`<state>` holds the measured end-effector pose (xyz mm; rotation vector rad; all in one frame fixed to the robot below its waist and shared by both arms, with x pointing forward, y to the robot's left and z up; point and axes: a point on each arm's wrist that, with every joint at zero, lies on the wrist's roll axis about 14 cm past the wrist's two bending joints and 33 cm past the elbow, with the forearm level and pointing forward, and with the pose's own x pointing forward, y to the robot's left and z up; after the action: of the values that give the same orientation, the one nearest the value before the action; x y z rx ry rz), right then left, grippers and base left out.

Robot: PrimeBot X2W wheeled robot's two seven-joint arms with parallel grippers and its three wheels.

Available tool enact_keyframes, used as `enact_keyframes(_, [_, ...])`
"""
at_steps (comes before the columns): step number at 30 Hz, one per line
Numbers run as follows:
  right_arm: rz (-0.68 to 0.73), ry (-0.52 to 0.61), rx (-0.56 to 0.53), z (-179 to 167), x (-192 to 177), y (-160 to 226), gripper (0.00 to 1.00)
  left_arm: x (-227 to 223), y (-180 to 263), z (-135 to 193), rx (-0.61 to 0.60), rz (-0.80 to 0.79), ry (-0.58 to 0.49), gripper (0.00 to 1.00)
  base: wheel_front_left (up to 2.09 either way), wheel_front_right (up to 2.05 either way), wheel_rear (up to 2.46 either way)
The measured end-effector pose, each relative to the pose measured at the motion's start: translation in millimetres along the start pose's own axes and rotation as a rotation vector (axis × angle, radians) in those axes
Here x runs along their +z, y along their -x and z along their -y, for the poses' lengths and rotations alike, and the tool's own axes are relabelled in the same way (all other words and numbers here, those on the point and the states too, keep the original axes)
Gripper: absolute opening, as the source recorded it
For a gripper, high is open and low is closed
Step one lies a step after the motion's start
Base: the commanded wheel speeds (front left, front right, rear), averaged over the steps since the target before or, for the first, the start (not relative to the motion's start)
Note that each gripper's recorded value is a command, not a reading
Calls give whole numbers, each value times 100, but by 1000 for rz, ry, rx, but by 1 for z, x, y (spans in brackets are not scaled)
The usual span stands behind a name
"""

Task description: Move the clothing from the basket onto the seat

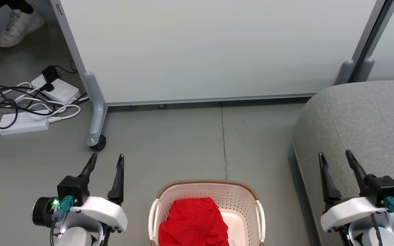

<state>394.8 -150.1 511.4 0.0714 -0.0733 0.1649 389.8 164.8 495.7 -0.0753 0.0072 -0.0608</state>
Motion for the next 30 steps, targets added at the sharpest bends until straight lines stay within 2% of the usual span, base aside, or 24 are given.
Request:
enact_keyframes(8, [2,0,-4,4,0,-12,100,-8,-22,28,-74,-29,17,100,0,0,0])
enact_keyframes(13, [6,3,-11,10,-1,-30,100,-39,-45,58,-169,-121,9,100,0,0,0])
enact_keyframes(17, [14,2,-9,13,-4,-47,100,-79,-59,85,-267,-233,-12,100,0,0,0])
enact_keyframes(23, [18,-12,-26,24,-19,-71,100,-159,-68,121,-438,-456,-105,100,0,0,0])
enact_keyframes(30, [-16,-26,-43,36,-51,-88,100,-254,-60,136,-621,-706,-240,100,0,0,0])
